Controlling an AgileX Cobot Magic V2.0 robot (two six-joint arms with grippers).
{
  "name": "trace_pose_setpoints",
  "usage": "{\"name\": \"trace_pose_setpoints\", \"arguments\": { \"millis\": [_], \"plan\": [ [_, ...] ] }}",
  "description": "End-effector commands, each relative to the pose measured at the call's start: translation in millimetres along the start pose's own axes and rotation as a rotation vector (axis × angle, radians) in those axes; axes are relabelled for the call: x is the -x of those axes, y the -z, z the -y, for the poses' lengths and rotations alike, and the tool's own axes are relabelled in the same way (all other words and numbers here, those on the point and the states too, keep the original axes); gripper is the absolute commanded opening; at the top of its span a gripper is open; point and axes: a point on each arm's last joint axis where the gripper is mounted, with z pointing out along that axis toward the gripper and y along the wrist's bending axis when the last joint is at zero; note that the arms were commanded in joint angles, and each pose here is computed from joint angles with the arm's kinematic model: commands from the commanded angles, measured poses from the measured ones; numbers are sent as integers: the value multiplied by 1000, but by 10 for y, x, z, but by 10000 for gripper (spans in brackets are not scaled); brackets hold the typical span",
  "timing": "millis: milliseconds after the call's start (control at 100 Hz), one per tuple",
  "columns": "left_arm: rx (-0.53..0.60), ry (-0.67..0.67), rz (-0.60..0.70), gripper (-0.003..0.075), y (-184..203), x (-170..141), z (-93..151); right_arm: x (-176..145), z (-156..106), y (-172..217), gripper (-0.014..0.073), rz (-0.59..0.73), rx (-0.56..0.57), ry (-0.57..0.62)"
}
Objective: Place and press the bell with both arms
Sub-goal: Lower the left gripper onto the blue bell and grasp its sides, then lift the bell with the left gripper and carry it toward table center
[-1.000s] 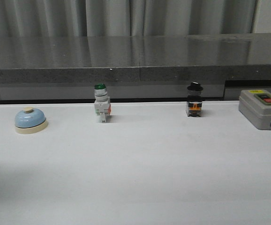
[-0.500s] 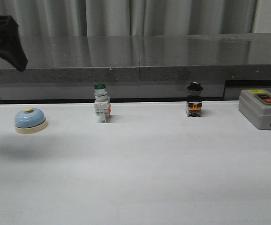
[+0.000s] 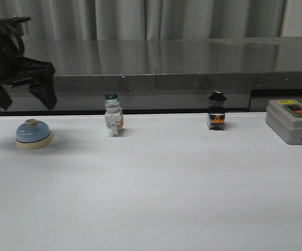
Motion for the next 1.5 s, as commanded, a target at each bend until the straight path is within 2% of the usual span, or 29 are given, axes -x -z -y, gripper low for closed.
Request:
{"name": "trace_pose_setpoints", "arguments": {
  "millis": [0, 410, 600, 710, 860, 920, 980, 1170, 1340, 1490],
  "plan": [
    [-6, -7, 94, 639, 135, 172, 42, 129, -10, 27, -60, 112, 8, 12],
    [3, 2, 4, 639, -256, 33, -16, 129, -10, 27, -60, 112, 8, 12],
    [4, 3, -6, 624, -286, 19, -19, 129, -10, 27, -60, 112, 8, 12],
    [4, 3, -4, 539, -286, 20, -19, 129, -10, 27, -60, 112, 8, 12],
    [3, 3, -16, 321, -286, 9, -18, 129, -10, 27, -60, 112, 8, 12],
    [3, 1, -22, 253, -277, 6, -18, 129, -10, 27, -60, 112, 8, 12],
    [4, -3, -29, 218, -258, 4, -17, 129, -10, 27, -60, 112, 8, 12],
    [-3, -11, -21, 207, 12, 55, 14, 129, -10, 27, -60, 112, 8, 12],
    [-19, -18, 39, 207, 502, 141, 78, 129, -10, 27, -60, 112, 8, 12],
    [-52, -41, 94, 207, 947, 162, 228, 129, -10, 27, -60, 112, 8, 12]
  ]
}}
